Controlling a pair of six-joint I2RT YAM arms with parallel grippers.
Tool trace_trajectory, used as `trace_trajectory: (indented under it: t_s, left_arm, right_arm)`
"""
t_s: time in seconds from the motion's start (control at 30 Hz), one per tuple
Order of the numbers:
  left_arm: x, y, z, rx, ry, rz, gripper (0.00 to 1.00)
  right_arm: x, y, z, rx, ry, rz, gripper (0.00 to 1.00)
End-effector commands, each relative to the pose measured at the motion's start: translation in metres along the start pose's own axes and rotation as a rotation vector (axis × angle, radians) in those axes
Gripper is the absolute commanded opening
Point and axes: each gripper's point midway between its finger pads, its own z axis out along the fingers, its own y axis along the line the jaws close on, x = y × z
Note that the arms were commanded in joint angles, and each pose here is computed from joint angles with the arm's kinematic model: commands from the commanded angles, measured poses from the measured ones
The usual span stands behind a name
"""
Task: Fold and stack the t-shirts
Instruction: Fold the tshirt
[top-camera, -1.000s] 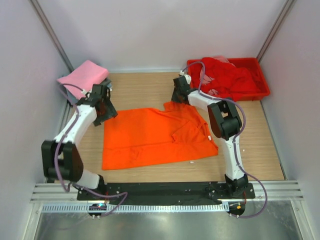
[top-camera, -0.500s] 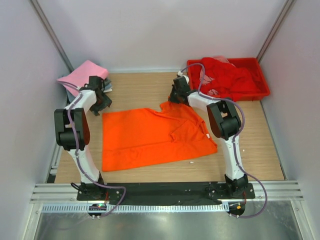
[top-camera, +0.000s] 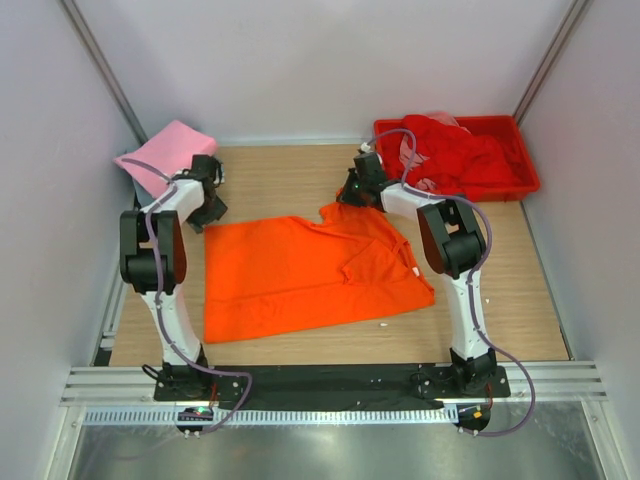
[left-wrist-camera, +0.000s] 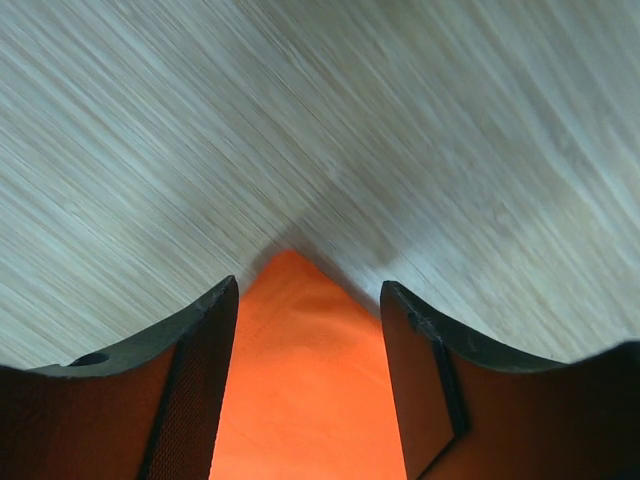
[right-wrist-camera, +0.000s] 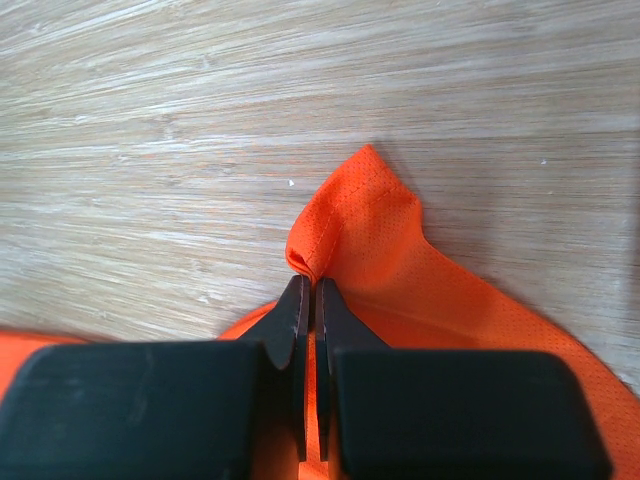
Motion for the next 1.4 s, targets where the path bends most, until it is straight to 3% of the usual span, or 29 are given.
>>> trace_trajectory:
  t_s: [0.0,0.33,0.5,0.57,0.63,1.0,1.37]
  left_arm:
    - [0.015,-0.002,0.009,-0.045,-0.012,0.025,0.59]
    - [0.020,-0.003,0.011,-0.073,-0.034,0.056,0.45]
    - [0.021,-0.003,0.010,-0.076,-0.029,0.062,0.13]
    - [0.019,-0.004,0.006,-0.069,-0.031,0.066,0.10]
    - [0.018,-0.007,0.001,-0.057,-0.031,0.073,0.01]
    - [0.008,-0.007,-0.046,-0.009,-0.059,0.093,0.00]
    - [0.019,0.013,-0.084,0.030,-0.078,0.096,0.00]
  right_arm:
    - [0.027,-0.020,0.006,0.034,0.074,0.020,0.01]
    - [0.028,-0.023,0.006,0.020,0.087,0.039,0.01]
    - [0.027,-0.025,0.004,0.019,0.082,0.039,0.01]
    - [0.025,-0.020,0.001,-0.001,0.072,0.037,0.01]
    - [0.024,-0.015,-0.002,-0.023,0.070,0.038,0.01]
    - [-0.007,0.009,-0.066,-0.046,0.020,-0.043,0.01]
    - [0.005,0.010,-0.130,0.004,0.011,-0.085,0.01]
